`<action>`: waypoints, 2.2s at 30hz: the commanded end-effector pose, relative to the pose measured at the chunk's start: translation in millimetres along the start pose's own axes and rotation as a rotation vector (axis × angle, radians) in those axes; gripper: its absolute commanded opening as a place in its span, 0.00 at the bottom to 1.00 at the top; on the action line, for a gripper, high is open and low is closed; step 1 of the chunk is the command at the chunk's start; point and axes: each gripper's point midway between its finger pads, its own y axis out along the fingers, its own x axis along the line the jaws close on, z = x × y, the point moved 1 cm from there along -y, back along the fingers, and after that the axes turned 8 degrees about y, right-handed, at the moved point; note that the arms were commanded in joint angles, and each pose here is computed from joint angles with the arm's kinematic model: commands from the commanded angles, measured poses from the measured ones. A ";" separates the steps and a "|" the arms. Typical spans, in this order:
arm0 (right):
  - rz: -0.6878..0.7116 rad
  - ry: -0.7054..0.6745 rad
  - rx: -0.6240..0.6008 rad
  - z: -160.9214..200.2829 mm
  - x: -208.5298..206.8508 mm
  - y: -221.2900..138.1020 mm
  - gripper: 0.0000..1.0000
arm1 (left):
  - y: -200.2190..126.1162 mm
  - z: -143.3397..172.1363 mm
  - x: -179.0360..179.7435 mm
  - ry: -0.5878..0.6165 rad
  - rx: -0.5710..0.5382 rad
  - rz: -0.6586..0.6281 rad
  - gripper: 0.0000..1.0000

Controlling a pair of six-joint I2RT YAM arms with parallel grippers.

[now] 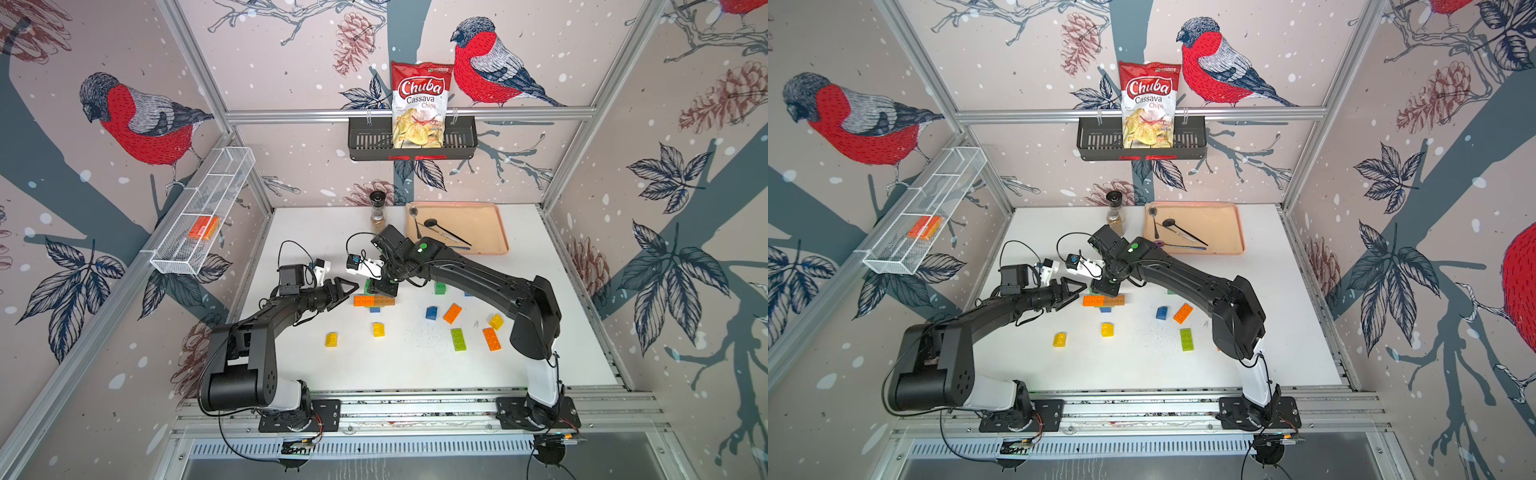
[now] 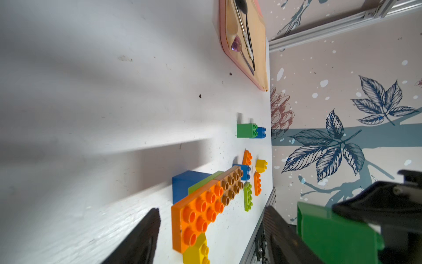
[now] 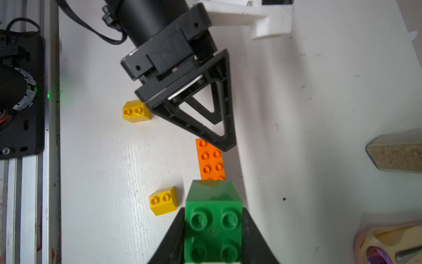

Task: Assemble a fork with lego
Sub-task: Assemble the lego brick with the lego brick.

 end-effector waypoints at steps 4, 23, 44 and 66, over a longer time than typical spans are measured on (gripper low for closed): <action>0.027 0.014 0.057 14.3 -9.6 3.4 0.28 | 7.4 13.8 -2.9 0.034 0.074 0.026 0.64; -0.050 -0.021 0.114 36.3 -9.8 30.7 0.28 | 27.4 35.9 11.7 -0.015 0.176 0.001 0.57; -0.197 -0.155 0.075 45.1 -6.0 32.5 0.29 | 32.3 34.6 16.0 -0.014 0.198 -0.041 0.48; -0.204 -0.162 0.073 42.7 -3.1 47.6 0.29 | 31.7 32.1 9.6 -0.003 0.187 -0.028 0.46</action>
